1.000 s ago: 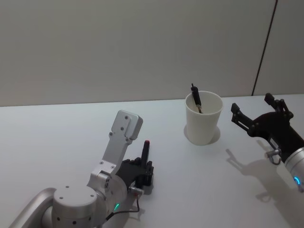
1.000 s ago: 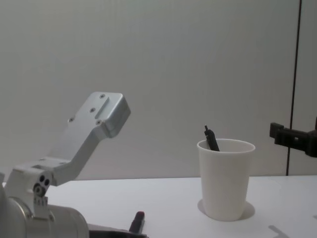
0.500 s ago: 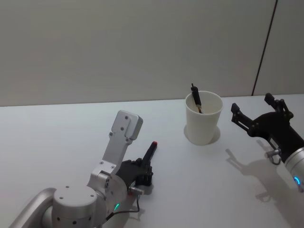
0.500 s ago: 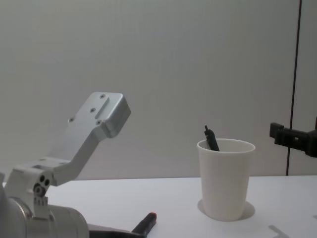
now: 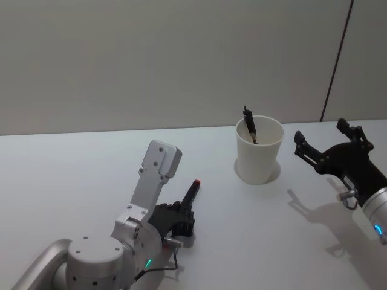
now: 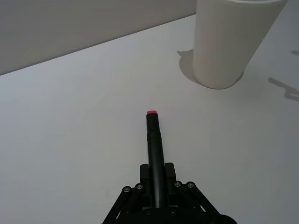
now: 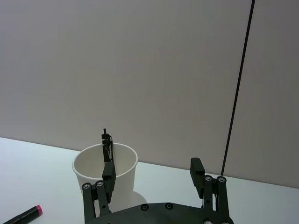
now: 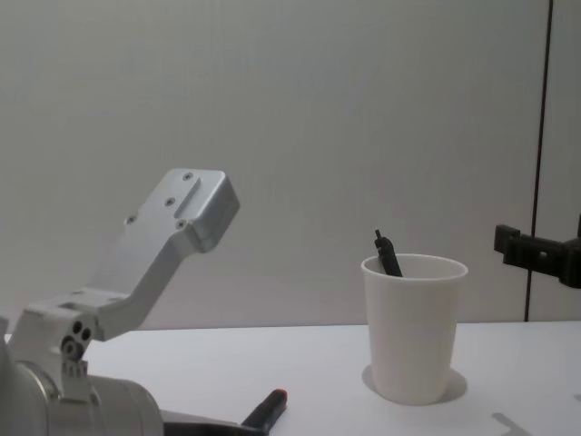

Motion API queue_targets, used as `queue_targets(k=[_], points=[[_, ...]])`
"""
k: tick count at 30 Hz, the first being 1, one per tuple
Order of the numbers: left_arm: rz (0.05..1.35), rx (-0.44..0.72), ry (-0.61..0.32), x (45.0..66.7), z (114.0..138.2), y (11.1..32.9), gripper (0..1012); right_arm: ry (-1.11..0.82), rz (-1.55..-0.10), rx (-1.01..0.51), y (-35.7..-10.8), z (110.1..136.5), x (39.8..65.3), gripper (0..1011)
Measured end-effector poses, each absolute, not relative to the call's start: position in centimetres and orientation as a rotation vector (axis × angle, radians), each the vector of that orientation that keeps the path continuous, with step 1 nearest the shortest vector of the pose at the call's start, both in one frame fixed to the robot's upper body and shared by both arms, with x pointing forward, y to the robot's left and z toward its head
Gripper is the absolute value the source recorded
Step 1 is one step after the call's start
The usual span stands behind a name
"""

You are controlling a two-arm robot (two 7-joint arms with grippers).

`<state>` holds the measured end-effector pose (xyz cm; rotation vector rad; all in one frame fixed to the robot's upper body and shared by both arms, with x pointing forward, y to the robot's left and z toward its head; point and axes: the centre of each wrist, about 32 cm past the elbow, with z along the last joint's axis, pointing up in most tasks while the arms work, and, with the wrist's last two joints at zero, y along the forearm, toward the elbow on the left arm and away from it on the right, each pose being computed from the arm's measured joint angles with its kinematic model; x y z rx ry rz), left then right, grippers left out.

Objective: Place the pen into the pen holder.

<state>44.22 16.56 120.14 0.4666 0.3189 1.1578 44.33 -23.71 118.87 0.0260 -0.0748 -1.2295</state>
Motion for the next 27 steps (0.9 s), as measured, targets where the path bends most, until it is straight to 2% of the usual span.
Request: queue_targets(k=[12, 27], points=[[1.163, 0.423, 0.263, 44.1, 120.3, 17.0, 186, -0.075, -1.23, 0.026, -23.7, 118.9, 44.3, 1001], [1.153, 0.303, 0.091, 43.8, 121.7, 18.7, 186, -0.075, -1.23, 0.026, -23.7, 118.9, 44.3, 1001]])
